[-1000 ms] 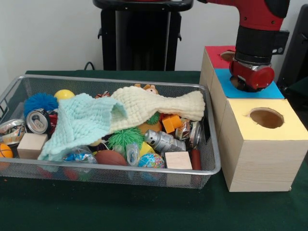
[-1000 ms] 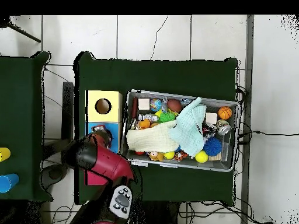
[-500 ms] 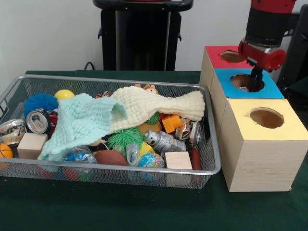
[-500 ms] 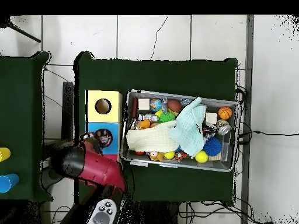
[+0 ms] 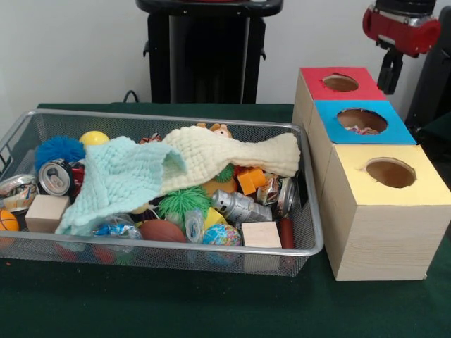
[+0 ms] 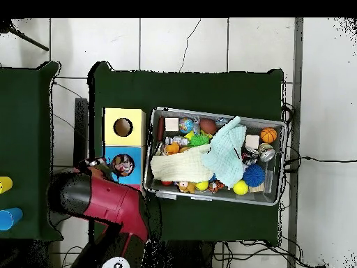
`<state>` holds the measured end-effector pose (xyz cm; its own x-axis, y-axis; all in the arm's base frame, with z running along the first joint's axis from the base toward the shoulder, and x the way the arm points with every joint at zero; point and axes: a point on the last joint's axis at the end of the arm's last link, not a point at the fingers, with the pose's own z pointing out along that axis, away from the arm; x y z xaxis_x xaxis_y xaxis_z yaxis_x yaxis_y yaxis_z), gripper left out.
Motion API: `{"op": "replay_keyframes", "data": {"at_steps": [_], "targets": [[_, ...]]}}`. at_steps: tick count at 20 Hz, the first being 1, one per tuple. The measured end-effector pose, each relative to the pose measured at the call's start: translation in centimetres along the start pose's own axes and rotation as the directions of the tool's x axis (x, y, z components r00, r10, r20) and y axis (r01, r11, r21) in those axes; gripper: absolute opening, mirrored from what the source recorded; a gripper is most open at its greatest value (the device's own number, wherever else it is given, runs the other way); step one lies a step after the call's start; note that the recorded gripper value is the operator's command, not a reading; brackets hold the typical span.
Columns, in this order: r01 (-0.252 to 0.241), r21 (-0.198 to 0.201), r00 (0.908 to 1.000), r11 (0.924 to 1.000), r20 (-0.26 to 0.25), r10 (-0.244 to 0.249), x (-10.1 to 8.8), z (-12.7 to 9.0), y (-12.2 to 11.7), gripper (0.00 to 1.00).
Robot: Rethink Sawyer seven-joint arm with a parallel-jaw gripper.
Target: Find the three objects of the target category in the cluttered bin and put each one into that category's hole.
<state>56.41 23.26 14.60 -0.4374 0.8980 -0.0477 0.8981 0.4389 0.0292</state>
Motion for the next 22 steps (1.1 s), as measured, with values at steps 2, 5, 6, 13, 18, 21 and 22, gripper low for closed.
{"op": "replay_keyframes", "data": {"at_steps": [2,5,6,13,18,21,22], "targets": [[0.004,-0.011,0.9996,0.9999,0.028,-0.004,-1.2,-1.0,0.3,0.0],[0.012,-0.022,0.9972,0.9997,0.073,-0.01,-3.1,-2.1,0.5,0.0],[0.012,-0.024,0.9963,0.9996,0.086,-0.01,-3.7,-2.5,0.4,0.0],[-0.014,-0.027,0.9869,0.9995,0.16,0.018,-10.8,-4.5,-0.9,0.0],[-0.052,-0.019,0.9795,0.9984,0.194,0.055,-16.0,-5.1,-2.9,0.0],[-0.058,-0.025,0.9734,0.998,0.22,0.063,-18.0,-5.4,-3.7,0.0],[-0.058,-0.029,0.9709,0.9979,0.231,0.063,-18.5,-5.4,-4.0,0.0]]}}
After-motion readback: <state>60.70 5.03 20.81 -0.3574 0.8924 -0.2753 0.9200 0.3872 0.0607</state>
